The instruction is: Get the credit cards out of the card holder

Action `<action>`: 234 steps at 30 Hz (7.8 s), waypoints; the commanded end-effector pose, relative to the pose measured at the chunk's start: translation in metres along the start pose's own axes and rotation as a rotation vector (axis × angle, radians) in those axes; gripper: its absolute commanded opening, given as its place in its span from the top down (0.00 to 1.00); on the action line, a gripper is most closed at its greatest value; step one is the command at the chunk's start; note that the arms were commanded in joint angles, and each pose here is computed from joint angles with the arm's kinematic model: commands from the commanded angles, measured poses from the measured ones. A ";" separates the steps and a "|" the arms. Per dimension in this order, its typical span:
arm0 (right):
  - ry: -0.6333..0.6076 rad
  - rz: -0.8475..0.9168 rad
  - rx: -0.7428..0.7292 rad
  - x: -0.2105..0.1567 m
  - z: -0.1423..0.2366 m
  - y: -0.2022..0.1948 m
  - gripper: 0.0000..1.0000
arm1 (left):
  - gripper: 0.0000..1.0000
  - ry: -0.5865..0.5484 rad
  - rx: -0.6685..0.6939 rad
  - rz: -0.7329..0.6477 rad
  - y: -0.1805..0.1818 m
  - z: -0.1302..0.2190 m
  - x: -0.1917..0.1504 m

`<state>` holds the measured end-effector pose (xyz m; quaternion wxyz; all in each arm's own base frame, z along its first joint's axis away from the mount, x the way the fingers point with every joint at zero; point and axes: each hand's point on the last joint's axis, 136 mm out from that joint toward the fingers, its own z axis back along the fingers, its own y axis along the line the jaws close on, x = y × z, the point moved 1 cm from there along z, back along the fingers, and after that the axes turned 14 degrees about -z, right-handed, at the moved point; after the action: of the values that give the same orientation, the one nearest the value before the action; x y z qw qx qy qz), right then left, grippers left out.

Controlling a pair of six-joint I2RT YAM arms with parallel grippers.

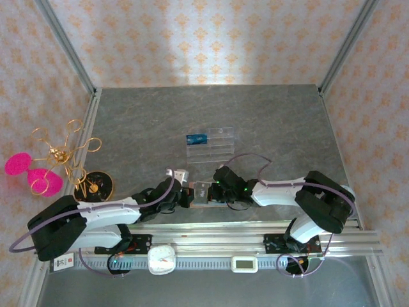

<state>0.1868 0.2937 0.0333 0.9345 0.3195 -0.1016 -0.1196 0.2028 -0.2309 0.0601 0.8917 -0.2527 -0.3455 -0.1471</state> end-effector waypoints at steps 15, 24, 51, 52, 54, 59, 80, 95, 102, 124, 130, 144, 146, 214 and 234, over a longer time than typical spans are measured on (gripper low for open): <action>-0.199 0.055 -0.251 0.025 0.025 -0.031 0.81 | 1.00 0.004 0.007 -0.057 -0.012 -0.011 0.015; -0.118 0.122 0.009 0.012 0.032 0.016 0.72 | 1.00 -0.013 -0.001 -0.073 -0.022 -0.019 0.028; -0.106 0.085 -0.022 0.009 0.021 -0.002 0.75 | 1.00 -0.036 0.037 -0.043 -0.008 -0.003 0.023; -0.108 0.089 -0.026 0.010 0.022 -0.002 0.75 | 1.00 -0.034 0.038 -0.044 -0.008 -0.003 0.022; -0.100 0.094 -0.032 0.009 0.021 -0.002 0.75 | 1.00 -0.036 0.039 -0.042 -0.008 -0.003 0.022; -0.084 0.091 -0.022 0.006 0.017 -0.002 0.75 | 1.00 -0.041 0.039 -0.040 -0.008 -0.002 0.023; -0.238 0.122 -0.284 0.021 0.029 -0.035 0.75 | 1.00 -0.043 0.059 -0.045 -0.004 0.000 0.022; -0.132 0.135 -0.088 0.025 0.042 -0.013 0.82 | 1.00 -0.006 -0.074 -0.101 -0.050 -0.029 0.031; -0.102 0.104 -0.042 0.031 0.044 -0.023 0.82 | 1.00 0.053 -0.060 -0.109 -0.049 -0.047 0.016; -0.037 0.081 -0.025 0.027 0.021 -0.031 0.78 | 1.00 0.208 0.095 -0.121 -0.005 -0.060 -0.035; -0.026 0.050 0.010 0.023 0.021 -0.031 0.97 | 1.00 0.211 0.087 -0.110 -0.003 -0.058 -0.037; -0.073 -0.024 0.030 0.020 0.034 -0.043 1.00 | 1.00 0.120 0.032 -0.072 -0.007 -0.038 -0.013; -0.071 -0.020 0.026 0.017 0.030 -0.038 1.00 | 1.00 0.089 0.040 -0.083 -0.008 -0.030 -0.002; -0.105 0.090 -0.103 0.025 0.037 -0.015 0.82 | 1.00 0.148 -0.091 -0.093 -0.028 -0.070 -0.012; -0.338 0.264 0.036 0.075 0.111 0.021 1.00 | 0.67 0.010 -0.120 -0.077 -0.046 -0.027 0.044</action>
<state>0.2168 0.2329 0.1086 0.9167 0.3155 -0.2333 -0.0760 0.2229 -0.2931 0.0610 0.8774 -0.2950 -0.3155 -0.2088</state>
